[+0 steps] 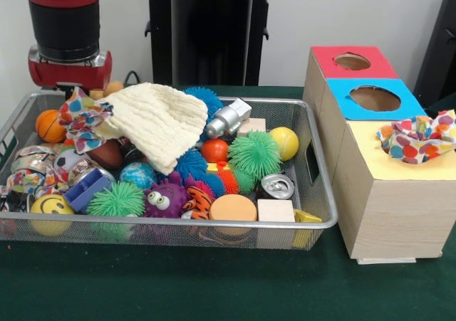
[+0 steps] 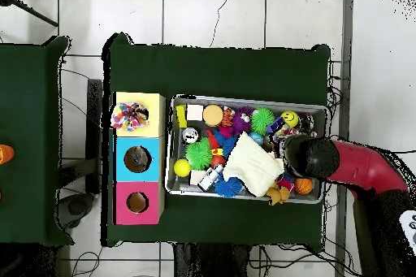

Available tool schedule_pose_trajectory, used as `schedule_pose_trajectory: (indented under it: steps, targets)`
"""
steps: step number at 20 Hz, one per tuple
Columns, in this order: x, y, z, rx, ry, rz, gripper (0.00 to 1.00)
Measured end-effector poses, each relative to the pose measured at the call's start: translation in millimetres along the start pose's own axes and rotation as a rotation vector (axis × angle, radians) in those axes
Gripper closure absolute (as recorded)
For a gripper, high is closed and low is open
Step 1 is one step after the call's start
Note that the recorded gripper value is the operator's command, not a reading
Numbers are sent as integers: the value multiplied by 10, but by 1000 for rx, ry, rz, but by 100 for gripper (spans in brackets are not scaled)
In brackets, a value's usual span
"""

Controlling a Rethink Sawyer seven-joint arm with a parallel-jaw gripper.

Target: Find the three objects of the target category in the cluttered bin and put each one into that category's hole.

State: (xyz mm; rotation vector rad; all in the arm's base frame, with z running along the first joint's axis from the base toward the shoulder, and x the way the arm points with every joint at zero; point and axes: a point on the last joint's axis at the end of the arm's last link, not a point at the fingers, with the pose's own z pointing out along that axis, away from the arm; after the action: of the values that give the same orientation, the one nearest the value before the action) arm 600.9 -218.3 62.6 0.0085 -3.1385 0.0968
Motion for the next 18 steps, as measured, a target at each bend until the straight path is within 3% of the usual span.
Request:
schedule_pose_trajectory:
  steps: [8,13,18]
  targets:
    - [88,386,-251,-23,14,-22,100]
    - [244,845,-865,-52,46,-13,100]
    - [345,1013,-1303,-60,91,3,100]
